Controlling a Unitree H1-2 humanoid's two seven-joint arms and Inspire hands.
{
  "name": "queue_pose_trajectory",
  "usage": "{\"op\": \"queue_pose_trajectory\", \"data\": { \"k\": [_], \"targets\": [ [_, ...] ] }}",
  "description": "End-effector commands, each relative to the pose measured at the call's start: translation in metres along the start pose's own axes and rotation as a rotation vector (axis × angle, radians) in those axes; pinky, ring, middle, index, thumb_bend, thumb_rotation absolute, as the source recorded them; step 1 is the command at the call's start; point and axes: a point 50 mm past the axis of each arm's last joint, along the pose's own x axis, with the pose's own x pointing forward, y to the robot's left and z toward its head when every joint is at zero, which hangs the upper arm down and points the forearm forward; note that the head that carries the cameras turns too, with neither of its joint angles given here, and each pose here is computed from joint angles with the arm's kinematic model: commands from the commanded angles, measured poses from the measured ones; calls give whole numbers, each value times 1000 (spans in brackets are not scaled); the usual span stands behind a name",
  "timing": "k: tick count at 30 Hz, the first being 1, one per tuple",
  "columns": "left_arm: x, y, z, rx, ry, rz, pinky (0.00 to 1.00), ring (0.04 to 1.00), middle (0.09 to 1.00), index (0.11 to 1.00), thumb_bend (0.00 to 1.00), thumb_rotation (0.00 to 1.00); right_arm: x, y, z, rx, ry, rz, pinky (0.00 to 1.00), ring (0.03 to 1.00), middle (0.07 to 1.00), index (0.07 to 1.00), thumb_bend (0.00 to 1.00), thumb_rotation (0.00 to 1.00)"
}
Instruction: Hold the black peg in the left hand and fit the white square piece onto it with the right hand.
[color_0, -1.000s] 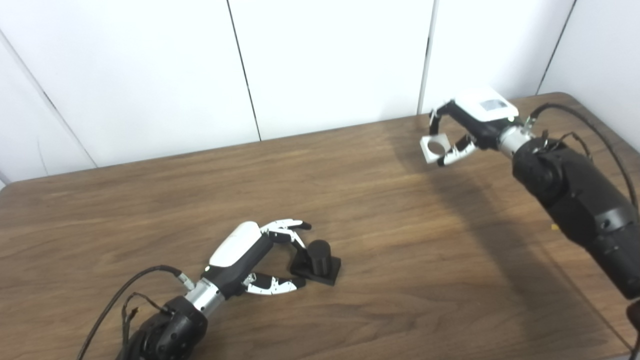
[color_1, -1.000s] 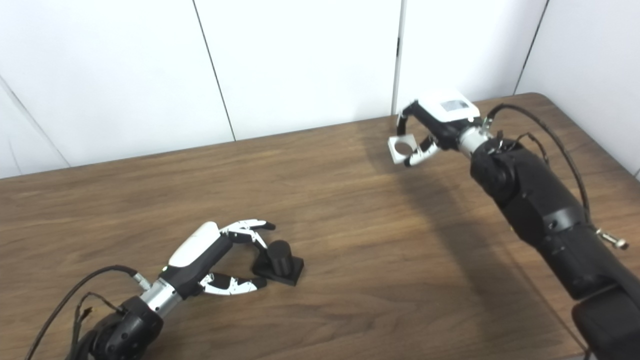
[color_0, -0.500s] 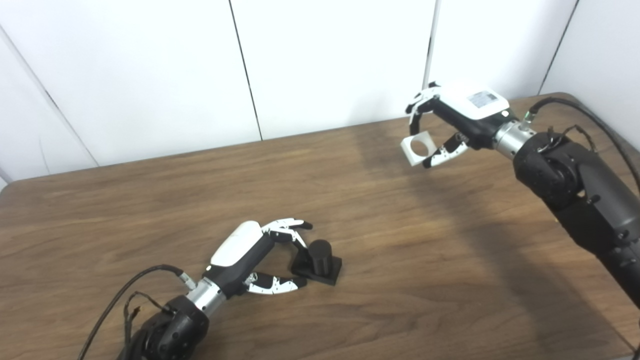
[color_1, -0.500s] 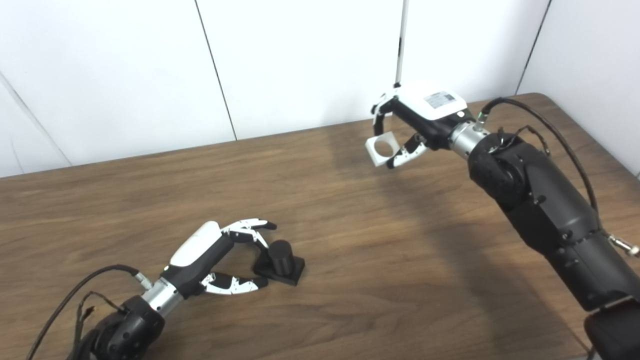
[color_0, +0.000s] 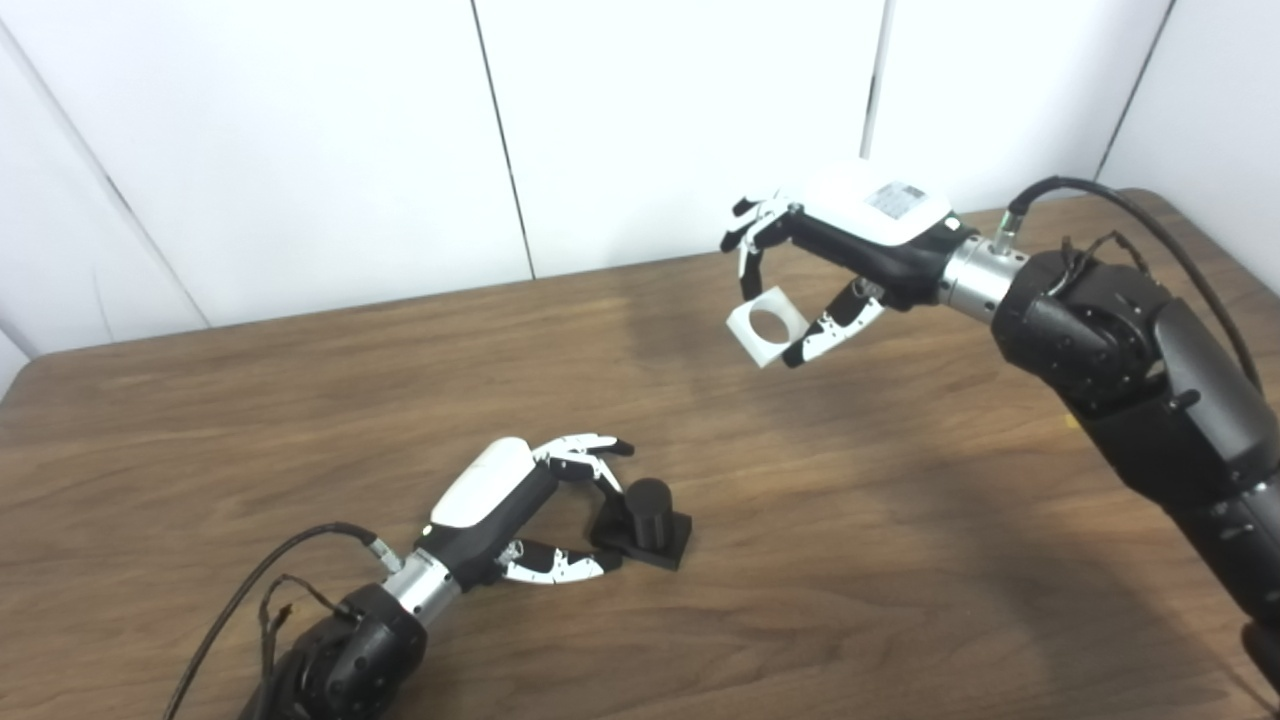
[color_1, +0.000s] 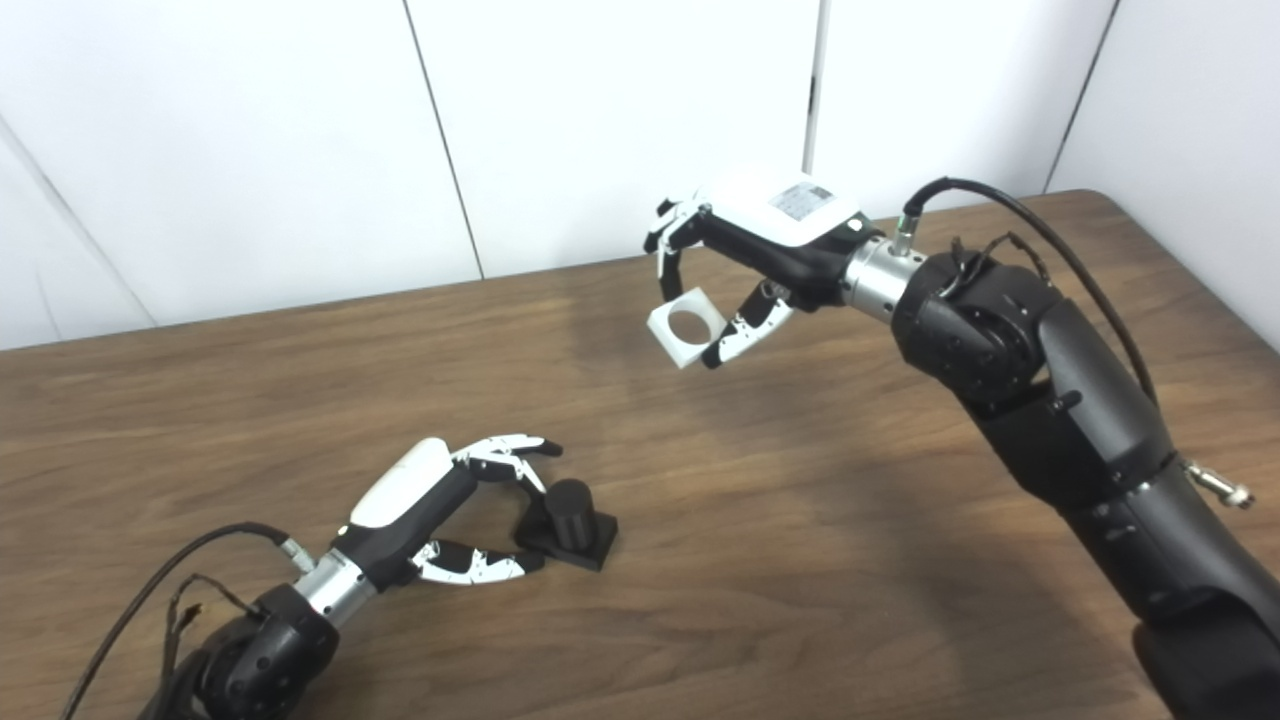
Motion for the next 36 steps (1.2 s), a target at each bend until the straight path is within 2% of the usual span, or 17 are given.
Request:
{"op": "queue_pose_trajectory", "data": {
  "k": [1,4,9,16,24,36],
  "targets": [
    [-13,-25,-17,12,118,-143,712,865,845,494,521,66,8,-28,12,-27,-62,-58,731,862,777,479,518,141],
    [-12,-26,-17,8,122,-143,719,866,846,494,521,65,13,-26,20,-5,-94,-38,737,864,779,479,519,142],
    [-8,-28,-15,4,125,-139,722,865,844,494,522,64,16,-21,31,34,-126,12,667,858,782,480,519,139],
    [-5,-29,-14,-6,126,-138,734,870,848,494,522,66,21,-8,43,60,-181,40,693,846,784,479,519,140],
    [-1,-30,-13,-18,130,-137,747,872,847,494,522,64,29,-2,58,68,-216,75,733,852,787,480,520,142],
    [6,-34,-9,-1,129,-144,729,871,849,494,521,68,32,6,62,65,-259,108,739,848,788,479,519,141]
  ]
}}
